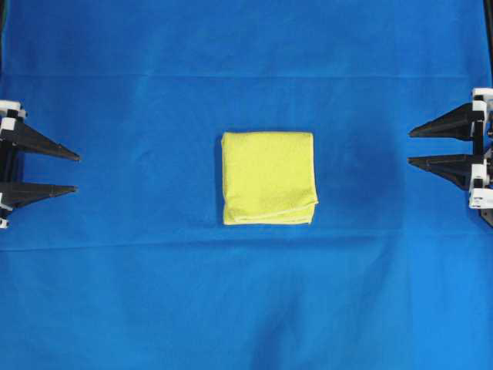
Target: Fold the yellow towel.
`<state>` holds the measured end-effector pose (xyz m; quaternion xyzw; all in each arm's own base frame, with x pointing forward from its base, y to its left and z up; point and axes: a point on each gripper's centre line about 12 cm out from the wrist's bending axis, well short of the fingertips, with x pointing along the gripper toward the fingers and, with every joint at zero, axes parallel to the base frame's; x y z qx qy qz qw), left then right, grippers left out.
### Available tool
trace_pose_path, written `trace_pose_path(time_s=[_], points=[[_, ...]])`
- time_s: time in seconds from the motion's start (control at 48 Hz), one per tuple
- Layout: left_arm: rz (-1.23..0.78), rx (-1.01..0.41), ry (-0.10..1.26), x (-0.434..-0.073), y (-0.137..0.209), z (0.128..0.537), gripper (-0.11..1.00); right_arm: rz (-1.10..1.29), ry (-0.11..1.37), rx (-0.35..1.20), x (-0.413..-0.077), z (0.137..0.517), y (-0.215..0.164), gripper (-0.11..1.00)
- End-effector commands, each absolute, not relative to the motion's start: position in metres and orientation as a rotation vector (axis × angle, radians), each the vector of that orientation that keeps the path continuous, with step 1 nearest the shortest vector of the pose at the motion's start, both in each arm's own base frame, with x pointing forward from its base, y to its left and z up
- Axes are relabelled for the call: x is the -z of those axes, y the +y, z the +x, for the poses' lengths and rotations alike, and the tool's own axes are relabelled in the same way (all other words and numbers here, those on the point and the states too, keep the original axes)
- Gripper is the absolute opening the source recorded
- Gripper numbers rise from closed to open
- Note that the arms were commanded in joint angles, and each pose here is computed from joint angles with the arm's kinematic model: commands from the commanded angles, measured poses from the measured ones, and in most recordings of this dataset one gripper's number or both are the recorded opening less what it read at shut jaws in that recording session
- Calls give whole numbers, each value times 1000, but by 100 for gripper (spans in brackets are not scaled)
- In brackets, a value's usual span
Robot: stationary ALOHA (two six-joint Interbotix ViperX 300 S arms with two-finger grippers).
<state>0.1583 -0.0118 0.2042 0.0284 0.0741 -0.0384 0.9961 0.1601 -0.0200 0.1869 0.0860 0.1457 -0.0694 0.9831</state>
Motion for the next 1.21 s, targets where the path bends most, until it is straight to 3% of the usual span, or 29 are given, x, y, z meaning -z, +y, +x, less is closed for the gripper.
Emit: trace_pose_path(time_s=[0.0, 1.188], points=[[53, 70, 136, -208, -11, 160, 51, 173, 281, 138, -192, 163, -20, 58], [52, 55, 140, -208, -8, 160, 51, 170, 288, 138, -191, 163, -20, 58]])
